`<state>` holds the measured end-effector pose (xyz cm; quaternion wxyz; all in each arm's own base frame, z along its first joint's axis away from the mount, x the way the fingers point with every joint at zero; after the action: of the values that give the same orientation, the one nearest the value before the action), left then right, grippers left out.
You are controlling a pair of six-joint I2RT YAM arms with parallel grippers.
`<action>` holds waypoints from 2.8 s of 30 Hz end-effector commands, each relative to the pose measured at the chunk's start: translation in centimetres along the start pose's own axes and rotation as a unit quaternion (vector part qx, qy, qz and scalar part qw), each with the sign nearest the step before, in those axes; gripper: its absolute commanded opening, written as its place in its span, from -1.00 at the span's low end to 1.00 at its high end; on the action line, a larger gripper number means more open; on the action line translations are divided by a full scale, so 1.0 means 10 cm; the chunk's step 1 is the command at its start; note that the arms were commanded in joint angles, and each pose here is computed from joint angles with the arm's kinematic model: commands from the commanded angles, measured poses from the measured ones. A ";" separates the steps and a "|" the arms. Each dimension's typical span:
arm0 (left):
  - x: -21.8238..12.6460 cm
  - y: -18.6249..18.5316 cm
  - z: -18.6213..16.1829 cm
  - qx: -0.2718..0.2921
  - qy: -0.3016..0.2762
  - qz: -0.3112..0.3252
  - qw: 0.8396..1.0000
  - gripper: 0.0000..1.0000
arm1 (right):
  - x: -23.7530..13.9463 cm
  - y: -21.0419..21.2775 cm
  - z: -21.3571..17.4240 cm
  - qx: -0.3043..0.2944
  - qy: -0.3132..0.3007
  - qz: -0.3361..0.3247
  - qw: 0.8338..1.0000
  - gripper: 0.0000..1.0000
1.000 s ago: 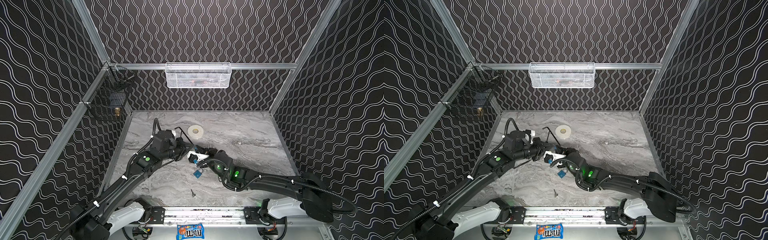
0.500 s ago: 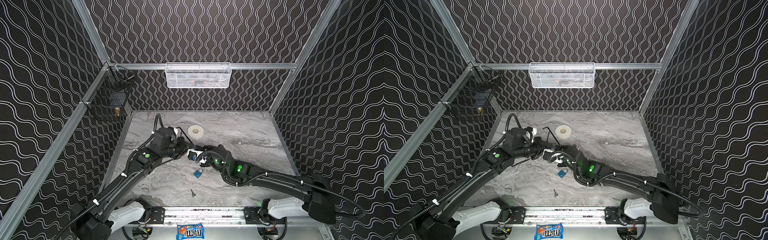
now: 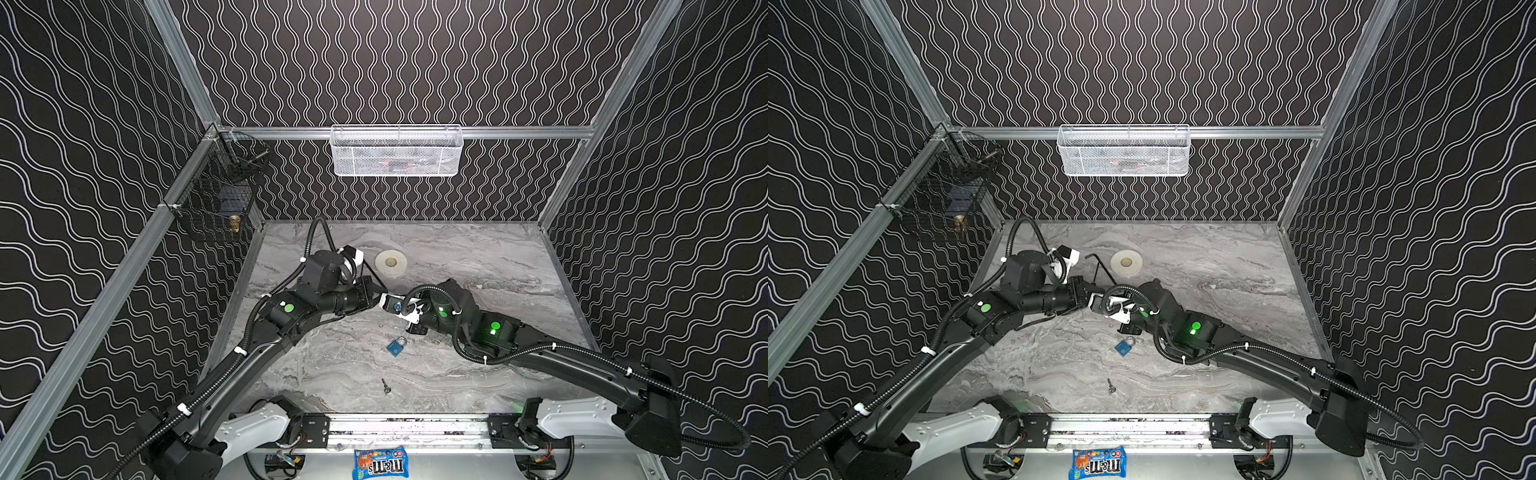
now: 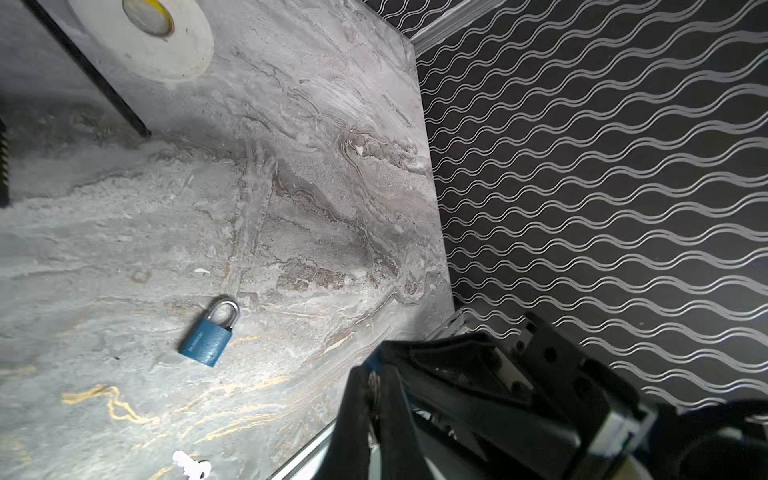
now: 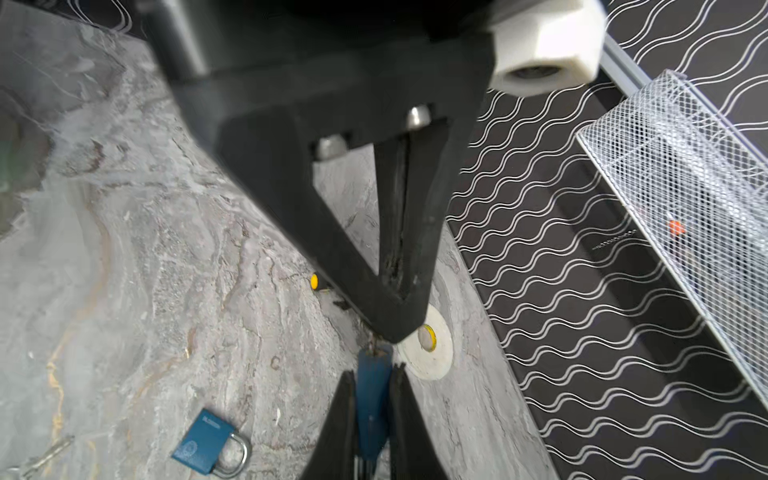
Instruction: Unlock with the key
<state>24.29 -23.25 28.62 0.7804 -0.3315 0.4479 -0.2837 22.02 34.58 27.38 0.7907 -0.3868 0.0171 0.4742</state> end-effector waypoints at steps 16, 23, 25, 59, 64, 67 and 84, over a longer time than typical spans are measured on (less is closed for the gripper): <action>0.03 0.06 0.13 0.002 -0.033 0.022 0.999 -1.00 | -0.09 -0.13 0.33 0.017 -0.073 -0.017 0.997 -0.46; 0.12 0.04 0.22 0.012 -0.050 0.009 0.999 -1.00 | -0.25 -0.15 0.37 0.068 -0.093 -0.012 0.993 0.04; 0.13 0.02 0.25 0.027 -0.061 -0.001 0.998 -1.00 | -0.29 -0.23 0.35 0.129 -0.100 -0.005 0.987 0.22; 0.00 -0.44 0.36 0.204 -0.180 -0.179 0.945 -1.00 | -0.37 -0.71 -0.17 0.688 -0.203 0.305 0.626 -0.06; -0.01 -0.45 0.36 0.202 -0.182 -0.183 0.945 -1.00 | -0.36 -0.70 -0.14 0.679 -0.210 0.310 0.632 -0.30; -0.01 -0.46 0.35 0.200 -0.180 -0.188 0.945 -1.00 | -0.36 -0.68 -0.09 0.671 -0.214 0.322 0.633 -0.32; -0.01 -0.55 0.28 0.163 -0.154 -0.224 0.948 -1.00 | -0.39 -0.61 -0.05 0.620 -0.236 0.332 0.671 -0.78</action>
<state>26.48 -25.42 32.71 0.8171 -0.3154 0.1940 -0.4418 25.72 30.02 30.69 0.6178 0.3791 0.2900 0.6249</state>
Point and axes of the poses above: each gripper's point midway between its finger pads, its own x axis out along the fingers, its own y axis along the line the jaws close on, z = x × y, the point moved 1 cm from there along -x, back along the fingers, and after that the axes turned 4 degrees about -x, right-handed, at the moved point
